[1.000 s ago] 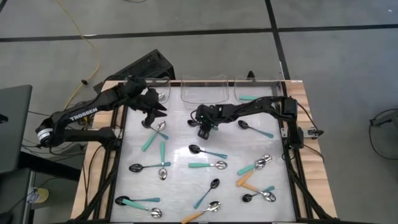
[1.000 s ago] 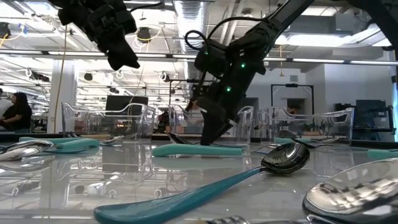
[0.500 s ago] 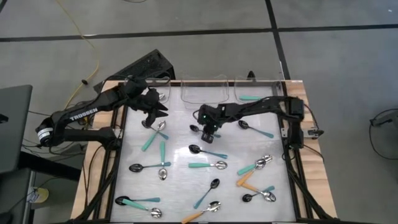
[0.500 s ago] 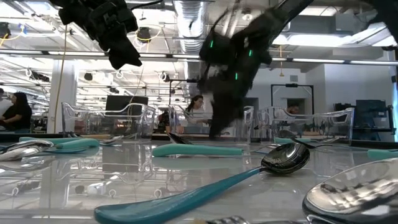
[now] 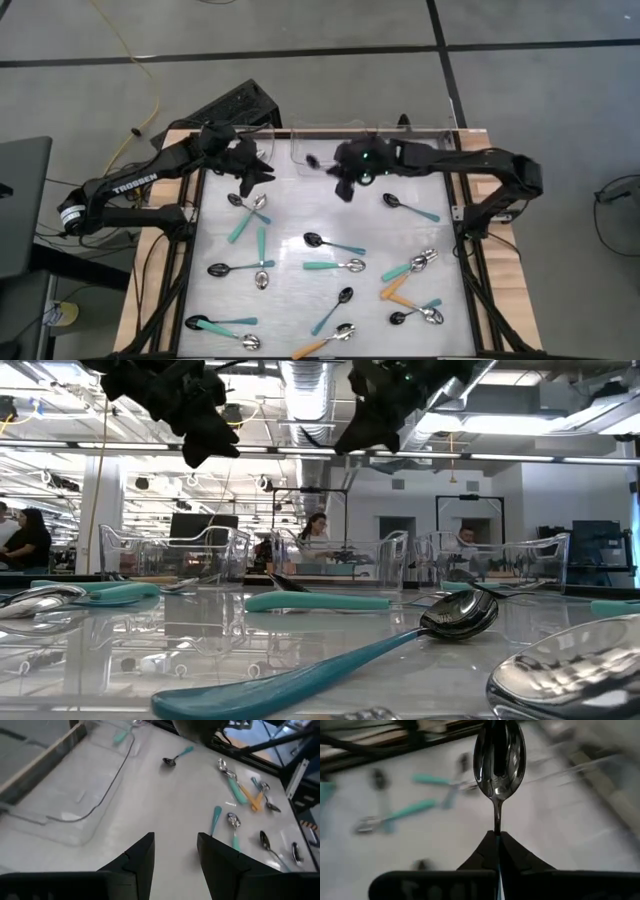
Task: Sort silverware by color (type)
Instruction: Put the blue spoon into the middle transparent bin
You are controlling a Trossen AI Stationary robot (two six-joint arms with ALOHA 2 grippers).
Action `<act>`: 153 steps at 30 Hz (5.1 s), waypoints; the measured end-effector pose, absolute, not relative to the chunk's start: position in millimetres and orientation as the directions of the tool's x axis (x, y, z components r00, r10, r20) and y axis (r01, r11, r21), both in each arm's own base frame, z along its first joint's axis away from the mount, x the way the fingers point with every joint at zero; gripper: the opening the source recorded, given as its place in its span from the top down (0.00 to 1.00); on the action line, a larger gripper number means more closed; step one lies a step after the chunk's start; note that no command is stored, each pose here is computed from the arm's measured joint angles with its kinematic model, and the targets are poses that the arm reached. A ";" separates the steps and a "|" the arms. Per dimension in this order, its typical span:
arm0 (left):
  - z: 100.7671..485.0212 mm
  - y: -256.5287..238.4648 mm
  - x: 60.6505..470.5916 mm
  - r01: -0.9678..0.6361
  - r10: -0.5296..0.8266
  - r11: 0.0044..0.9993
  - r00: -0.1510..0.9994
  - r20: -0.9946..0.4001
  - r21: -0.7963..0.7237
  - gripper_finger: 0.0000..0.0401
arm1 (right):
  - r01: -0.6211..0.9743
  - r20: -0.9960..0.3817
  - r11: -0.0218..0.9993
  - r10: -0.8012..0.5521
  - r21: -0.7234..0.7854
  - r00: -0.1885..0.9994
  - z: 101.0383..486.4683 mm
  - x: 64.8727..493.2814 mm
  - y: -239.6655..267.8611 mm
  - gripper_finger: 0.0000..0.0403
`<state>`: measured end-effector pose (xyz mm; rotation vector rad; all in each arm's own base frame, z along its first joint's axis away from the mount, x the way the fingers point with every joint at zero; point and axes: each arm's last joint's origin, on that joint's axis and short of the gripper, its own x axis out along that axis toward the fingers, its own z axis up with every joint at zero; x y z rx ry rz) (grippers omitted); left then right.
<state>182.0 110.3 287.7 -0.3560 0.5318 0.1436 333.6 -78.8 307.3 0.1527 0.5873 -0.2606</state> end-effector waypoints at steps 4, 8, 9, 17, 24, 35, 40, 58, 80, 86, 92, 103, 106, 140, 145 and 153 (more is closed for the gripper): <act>286.3 110.1 181.1 -0.267 0.047 0.901 0.844 -0.535 -0.342 0.67 | 0.302 -0.519 0.951 -0.289 -0.062 0.805 312.8 328.0 -104.9 0.95; 285.5 109.6 180.7 -0.290 0.044 0.879 0.839 -0.543 -0.378 0.67 | 0.268 -0.554 0.946 -0.323 -0.180 0.767 293.1 329.2 -141.7 0.95; 285.5 109.6 180.8 -0.296 0.044 0.873 0.839 -0.542 -0.387 0.67 | 0.254 -0.569 0.947 -0.323 -0.199 0.756 286.8 329.7 -150.5 0.95; 288.3 108.4 178.9 -0.336 0.055 0.829 0.845 -0.532 -0.448 0.67 | 0.130 -0.657 0.958 -0.271 -0.256 0.703 260.9 354.9 -196.5 0.95; 292.3 104.4 176.2 -0.384 0.103 0.805 0.842 -0.530 -0.452 0.67 | 0.008 -0.798 0.975 -0.187 -0.222 0.573 227.7 378.1 -222.1 0.95; 292.9 97.0 179.6 -0.445 0.181 0.802 0.816 -0.549 -0.397 0.67 | 0.020 -0.852 0.986 -0.153 -0.165 0.502 202.8 383.2 -233.0 0.79; 292.8 93.2 181.7 -0.453 0.195 0.808 0.809 -0.554 -0.378 0.67 | 0.027 -0.857 0.985 -0.161 -0.170 0.489 204.5 381.6 -232.2 0.68; 292.7 90.0 183.4 -0.359 0.183 0.905 0.812 -0.555 -0.227 0.67 | 0.260 -0.902 0.965 -0.100 0.015 0.421 304.8 321.2 -175.7 0.59; 293.4 91.6 183.4 -0.302 0.227 0.952 0.802 -0.552 -0.046 0.67 | 0.556 -0.963 0.823 -0.046 0.114 0.266 246.4 207.3 -66.7 0.59; 295.8 92.4 184.9 -0.308 0.236 0.950 0.817 -0.527 -0.052 0.67 | 0.609 -0.985 0.790 -0.048 0.064 0.165 216.6 192.1 -72.6 0.59; 296.0 92.7 185.0 -0.318 0.244 0.947 0.815 -0.526 -0.054 0.67 | 0.627 -0.991 0.778 -0.058 0.034 0.124 192.1 180.3 -78.7 0.59; 298.1 94.7 185.6 -0.383 0.299 0.921 0.809 -0.507 -0.069 0.67 | 0.617 -0.991 0.786 -0.060 0.024 0.116 167.6 178.2 -81.8 0.59; 298.1 94.7 185.7 -0.390 0.299 0.917 0.809 -0.506 -0.083 0.67 | 0.614 -0.998 0.789 -0.030 0.012 0.058 155.9 182.1 -82.8 0.59; 296.5 94.3 184.7 -0.398 0.296 0.913 0.799 -0.524 -0.090 0.67 | 0.261 -0.733 0.955 -0.276 -0.139 0.621 349.9 324.4 -111.8 0.94; 296.0 94.0 184.6 -0.380 0.289 0.923 0.799 -0.528 -0.069 0.67 | 0.181 -0.769 0.953 -0.303 -0.243 0.563 336.7 370.2 -155.0 0.94; 295.7 93.7 184.5 -0.378 0.282 0.923 0.799 -0.531 -0.078 0.67 | 0.084 -0.911 0.974 -0.227 -0.211 0.343 272.0 407.3 -204.8 0.93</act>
